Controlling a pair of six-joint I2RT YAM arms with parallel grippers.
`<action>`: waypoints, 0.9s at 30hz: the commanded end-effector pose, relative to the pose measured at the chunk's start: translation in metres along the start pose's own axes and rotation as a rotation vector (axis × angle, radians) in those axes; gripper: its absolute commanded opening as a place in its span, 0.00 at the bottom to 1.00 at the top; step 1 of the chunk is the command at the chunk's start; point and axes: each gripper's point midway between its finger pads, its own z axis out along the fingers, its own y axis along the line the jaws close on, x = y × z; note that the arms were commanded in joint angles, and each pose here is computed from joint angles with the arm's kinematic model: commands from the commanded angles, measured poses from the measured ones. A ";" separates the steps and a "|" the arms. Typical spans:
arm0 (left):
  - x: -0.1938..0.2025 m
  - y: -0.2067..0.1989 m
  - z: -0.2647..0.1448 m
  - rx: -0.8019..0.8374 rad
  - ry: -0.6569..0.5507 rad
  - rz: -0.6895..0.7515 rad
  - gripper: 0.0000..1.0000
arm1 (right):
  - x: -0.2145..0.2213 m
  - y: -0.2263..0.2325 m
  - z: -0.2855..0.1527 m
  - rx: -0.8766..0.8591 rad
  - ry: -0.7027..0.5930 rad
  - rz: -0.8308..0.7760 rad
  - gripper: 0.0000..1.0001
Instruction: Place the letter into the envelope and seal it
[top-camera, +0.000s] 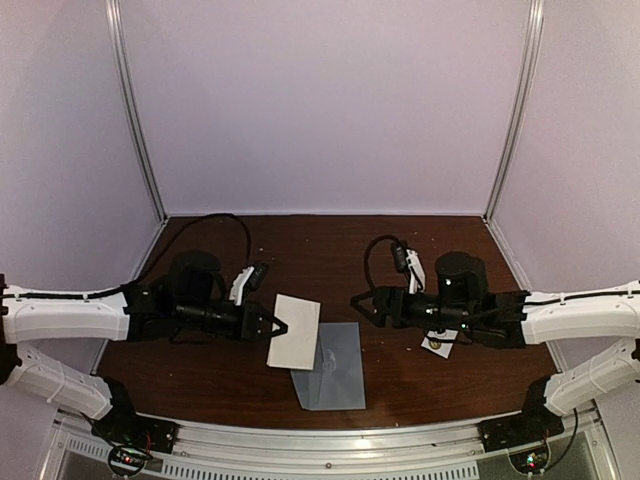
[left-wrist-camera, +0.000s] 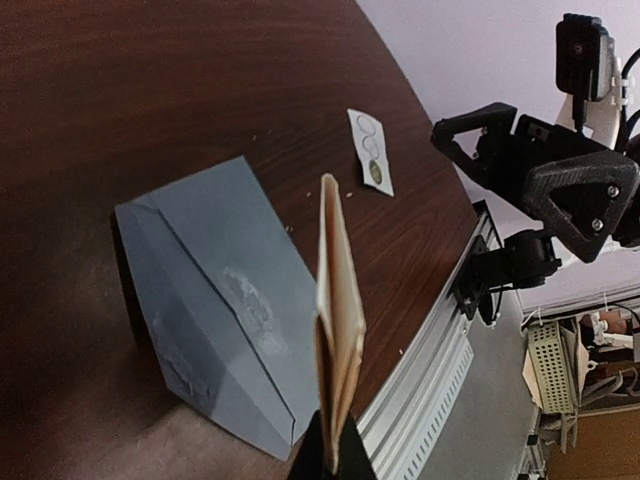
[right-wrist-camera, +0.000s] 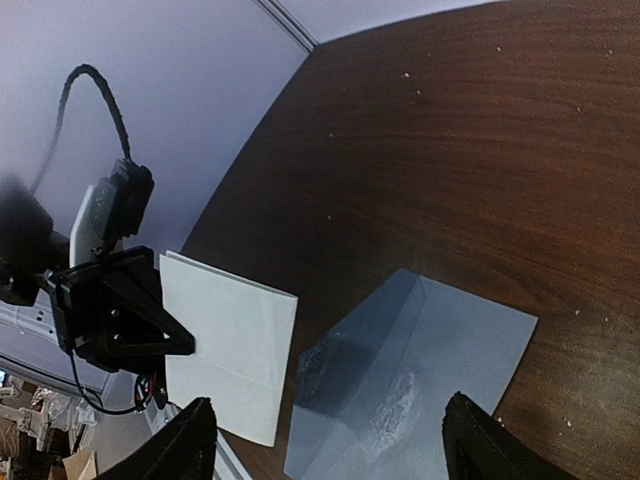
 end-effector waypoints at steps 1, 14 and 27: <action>0.026 0.014 0.008 0.026 0.067 -0.148 0.00 | 0.050 -0.031 0.011 0.107 0.148 0.128 0.75; 0.043 0.036 0.030 0.004 0.099 -0.229 0.00 | 0.109 -0.060 0.025 0.194 0.315 0.245 0.72; 0.048 0.062 0.036 -0.077 0.091 -0.312 0.00 | 0.129 -0.073 0.030 0.243 0.364 0.280 0.71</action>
